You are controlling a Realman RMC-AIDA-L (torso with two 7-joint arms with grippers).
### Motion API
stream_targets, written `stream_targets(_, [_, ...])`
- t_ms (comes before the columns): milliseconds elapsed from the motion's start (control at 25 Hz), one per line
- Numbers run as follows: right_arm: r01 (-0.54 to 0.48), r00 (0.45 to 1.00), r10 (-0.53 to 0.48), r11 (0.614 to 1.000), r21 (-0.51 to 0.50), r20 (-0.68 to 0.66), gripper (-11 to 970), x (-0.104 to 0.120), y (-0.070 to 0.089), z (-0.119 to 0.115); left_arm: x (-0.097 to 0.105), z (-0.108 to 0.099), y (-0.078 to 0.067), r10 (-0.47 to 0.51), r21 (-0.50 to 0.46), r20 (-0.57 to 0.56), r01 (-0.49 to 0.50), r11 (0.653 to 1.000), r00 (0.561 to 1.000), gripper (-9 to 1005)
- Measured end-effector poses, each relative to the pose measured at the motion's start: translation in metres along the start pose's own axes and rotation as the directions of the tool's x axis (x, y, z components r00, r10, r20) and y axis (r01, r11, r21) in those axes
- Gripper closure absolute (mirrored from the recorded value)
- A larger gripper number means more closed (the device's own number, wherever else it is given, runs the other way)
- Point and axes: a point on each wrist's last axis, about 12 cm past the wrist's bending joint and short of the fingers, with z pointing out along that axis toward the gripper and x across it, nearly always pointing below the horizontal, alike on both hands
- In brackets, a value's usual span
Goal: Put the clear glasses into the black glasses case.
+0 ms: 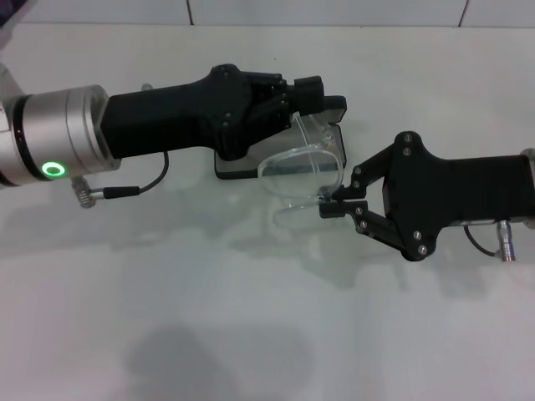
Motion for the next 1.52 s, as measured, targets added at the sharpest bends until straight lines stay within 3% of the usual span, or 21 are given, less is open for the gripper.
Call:
stream_targets(200, [0.016,1.0,-0.016,1.0,-0.003,0.002,919,-0.002,-0.002,0.001,-0.004,0.003,0.005,-0.105,0.003,-0.082,0.105,0.994,0.991,942])
stream_targets(360, [0.034,0.999,-0.034,0.999,-0.005,0.003,919,-0.005,-0.004,0.001,-0.003,0.006,0.005,-0.125,0.011,-0.131,0.127,0.992,0.984,942])
stream_targets(840, [0.038,0.999,-0.039,0.999,0.021,0.024,920,-0.007,-0.005,0.0,-0.005,0.008,0.005,-0.168,0.009,-0.136,0.171,0.985,0.976,942])
stream_targets(1080, [0.026,0.995,-0.034,0.996,0.083,0.097,920,-0.01,0.003,-0.008,-0.009,-0.011,0.005,-0.078,-0.047,0.026,0.079,0.996,0.997,942])
stream_targets(1240, [0.036,0.971,-0.066,0.991,0.13,0.231,920,-0.022,0.014,-0.019,0.0,-0.039,0.001,0.121,-0.182,0.198,-0.085,0.98,0.973,942])
stream_targets(1360, [0.05,0.94,-0.067,0.997,0.061,0.336,920,-0.034,0.024,-0.023,0.009,-0.044,0.003,0.181,-0.255,0.254,-0.115,0.96,0.95,942])
stream_targets(1520, [0.049,0.923,-0.032,0.998,-0.033,0.382,920,-0.041,0.024,-0.016,0.013,-0.035,0.006,0.188,-0.239,0.227,-0.132,0.962,0.955,942])
